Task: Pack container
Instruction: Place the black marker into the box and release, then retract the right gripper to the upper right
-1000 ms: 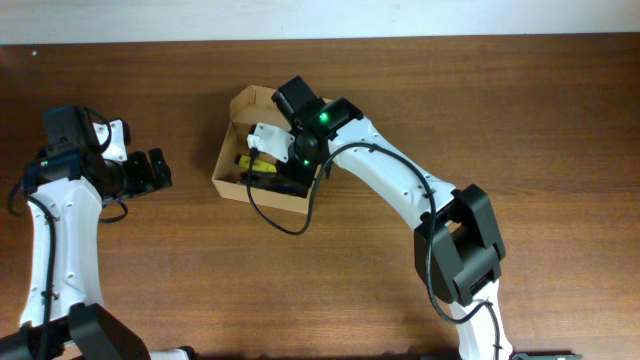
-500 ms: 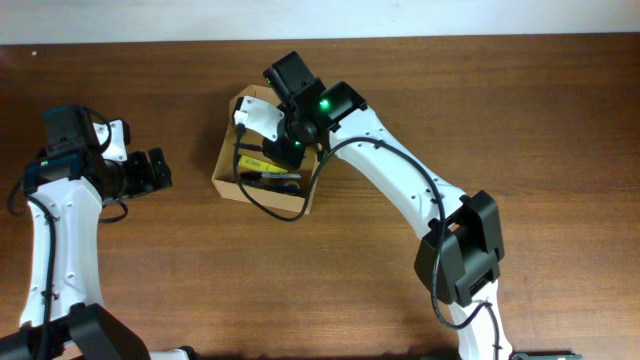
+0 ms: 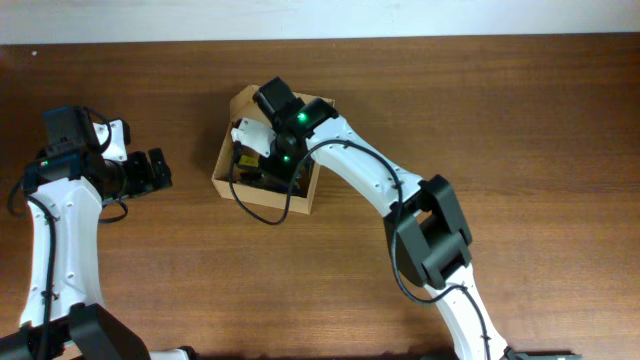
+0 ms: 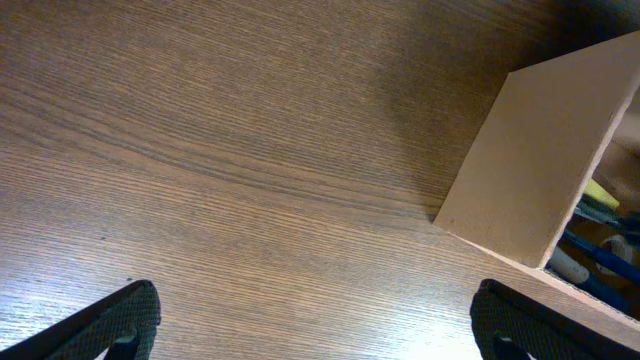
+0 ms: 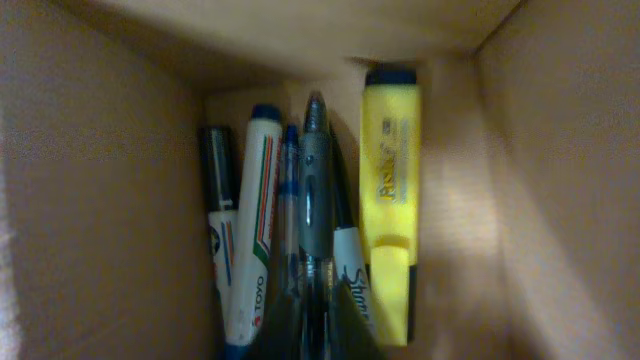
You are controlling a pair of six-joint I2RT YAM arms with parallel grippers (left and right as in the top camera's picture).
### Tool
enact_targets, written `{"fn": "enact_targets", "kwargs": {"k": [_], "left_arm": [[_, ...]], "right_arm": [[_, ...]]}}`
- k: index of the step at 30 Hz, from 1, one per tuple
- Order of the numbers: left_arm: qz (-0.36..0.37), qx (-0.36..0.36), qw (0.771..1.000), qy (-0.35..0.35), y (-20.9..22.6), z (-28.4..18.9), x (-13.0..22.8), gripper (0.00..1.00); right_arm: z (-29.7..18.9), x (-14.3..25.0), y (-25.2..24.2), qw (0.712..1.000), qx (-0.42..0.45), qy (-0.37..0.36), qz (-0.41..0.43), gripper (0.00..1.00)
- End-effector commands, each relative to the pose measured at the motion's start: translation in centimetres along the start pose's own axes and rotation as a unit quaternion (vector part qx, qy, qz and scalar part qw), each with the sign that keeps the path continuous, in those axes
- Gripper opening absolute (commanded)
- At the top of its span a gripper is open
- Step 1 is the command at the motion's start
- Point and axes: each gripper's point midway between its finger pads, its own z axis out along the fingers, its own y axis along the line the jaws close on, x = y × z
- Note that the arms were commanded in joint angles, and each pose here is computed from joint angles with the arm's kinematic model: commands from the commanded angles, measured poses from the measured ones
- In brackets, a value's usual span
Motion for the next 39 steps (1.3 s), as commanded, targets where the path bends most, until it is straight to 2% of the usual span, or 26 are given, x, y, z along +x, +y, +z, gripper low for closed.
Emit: {"fn": "enact_targets", "kwargs": {"k": [1,2,11,13,21,28,35,39], "left_arm": [[0.007,0.006,1.000,0.003,-0.1,0.2,0.1,1.00],[0.007,0.006,1.000,0.003,-0.1,0.2,0.1,1.00],[0.007,0.006,1.000,0.003,-0.1,0.2,0.1,1.00],[0.007,0.006,1.000,0.003,-0.1,0.2,0.1,1.00],[0.007,0.006,1.000,0.003,-0.1,0.2,0.1,1.00],[0.007,0.006,1.000,0.003,-0.1,0.2,0.1,1.00],[0.007,0.006,1.000,0.003,-0.1,0.2,0.1,1.00],[0.007,0.006,1.000,0.003,-0.1,0.2,0.1,1.00]], "right_arm": [[0.3,-0.5,0.3,1.000,0.001,-0.002,0.017,0.44],[0.3,-0.5,0.3,1.000,0.002,-0.002,0.021,0.54],[-1.4,0.5,0.3,0.997,0.017,0.034,0.064,0.55],[-3.0,0.0,0.0,0.997,0.032,0.035,0.062,0.59],[-15.0,-4.7,-2.3,0.982,0.159,-0.023,0.099,0.61],[-25.5,-5.3,-3.1,0.951,0.277,-0.068,0.119,0.62],[-34.4,-2.7,-3.5,0.917,0.361,-0.093,0.143,0.62],[-40.1,1.1,-4.7,0.890,0.393,-0.120,0.199,0.62]]}}
